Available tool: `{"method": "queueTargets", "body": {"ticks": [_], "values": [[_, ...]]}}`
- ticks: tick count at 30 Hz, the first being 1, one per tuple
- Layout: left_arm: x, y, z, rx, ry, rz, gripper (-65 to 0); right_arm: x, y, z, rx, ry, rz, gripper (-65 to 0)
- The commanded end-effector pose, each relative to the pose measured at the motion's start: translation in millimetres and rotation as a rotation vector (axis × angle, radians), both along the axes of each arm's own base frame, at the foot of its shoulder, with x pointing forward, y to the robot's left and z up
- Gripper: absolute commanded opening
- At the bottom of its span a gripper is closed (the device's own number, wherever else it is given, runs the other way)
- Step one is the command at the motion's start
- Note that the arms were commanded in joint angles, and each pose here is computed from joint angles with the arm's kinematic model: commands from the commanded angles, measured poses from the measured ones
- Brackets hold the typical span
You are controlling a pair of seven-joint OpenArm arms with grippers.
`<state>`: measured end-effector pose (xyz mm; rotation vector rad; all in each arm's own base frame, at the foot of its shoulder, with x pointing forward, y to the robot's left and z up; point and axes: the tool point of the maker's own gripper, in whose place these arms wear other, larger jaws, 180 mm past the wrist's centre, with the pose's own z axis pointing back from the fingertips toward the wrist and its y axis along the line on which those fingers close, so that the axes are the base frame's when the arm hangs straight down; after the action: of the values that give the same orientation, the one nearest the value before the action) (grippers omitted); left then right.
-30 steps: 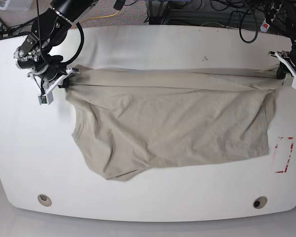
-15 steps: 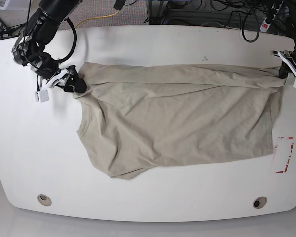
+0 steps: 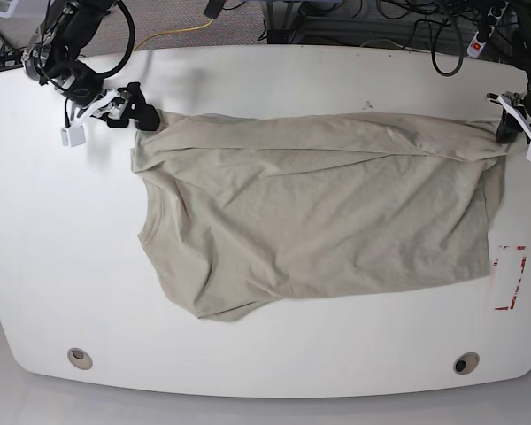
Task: Fold the T-shirt properly
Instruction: 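Lay the shirt flat on the table while holding its edge with both grippers, then pull the held edge taut with both grippers to smooth the shirt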
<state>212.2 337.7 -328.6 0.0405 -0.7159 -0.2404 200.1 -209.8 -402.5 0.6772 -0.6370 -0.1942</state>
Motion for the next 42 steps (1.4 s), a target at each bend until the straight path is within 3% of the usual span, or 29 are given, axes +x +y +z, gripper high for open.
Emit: {"method": "queueTargets", "body": {"ticks": [1,3,10,12,17,21,36,42], "values": [[7,1,13,0.012,-0.041,-0.015,-49.7,3,2,3,0.001,-0.021,-0.004,-3.8],[7,2,13,0.013,-0.042,-0.013,-48.3,7,5,3,0.003,-0.031,-0.013,-3.8],[7,4,14,0.014,-0.043,-0.007,-33.5,23,20,3,-0.001,-0.044,0.010,-6.0],[7,4,14,0.013,-0.044,-0.008,-30.6,25,22,3,-0.004,-0.046,0.020,-13.5],[7,3,13,0.010,-0.042,-0.007,-28.1,28,25,1,-0.015,-0.041,0.027,-45.7],[14,-3,13,-0.015,-0.073,0.009,-28.1,28,23,-1,-0.031,-0.032,0.032,-63.9],[-21,46,12,-0.005,-0.026,0.216,-28.1,26,22,-1,-0.040,-0.026,0.039,-65.0],[-24,42,-6,-0.044,0.019,0.216,-28.1,25,22,-2,-0.040,-0.023,0.039,-65.0]]}}
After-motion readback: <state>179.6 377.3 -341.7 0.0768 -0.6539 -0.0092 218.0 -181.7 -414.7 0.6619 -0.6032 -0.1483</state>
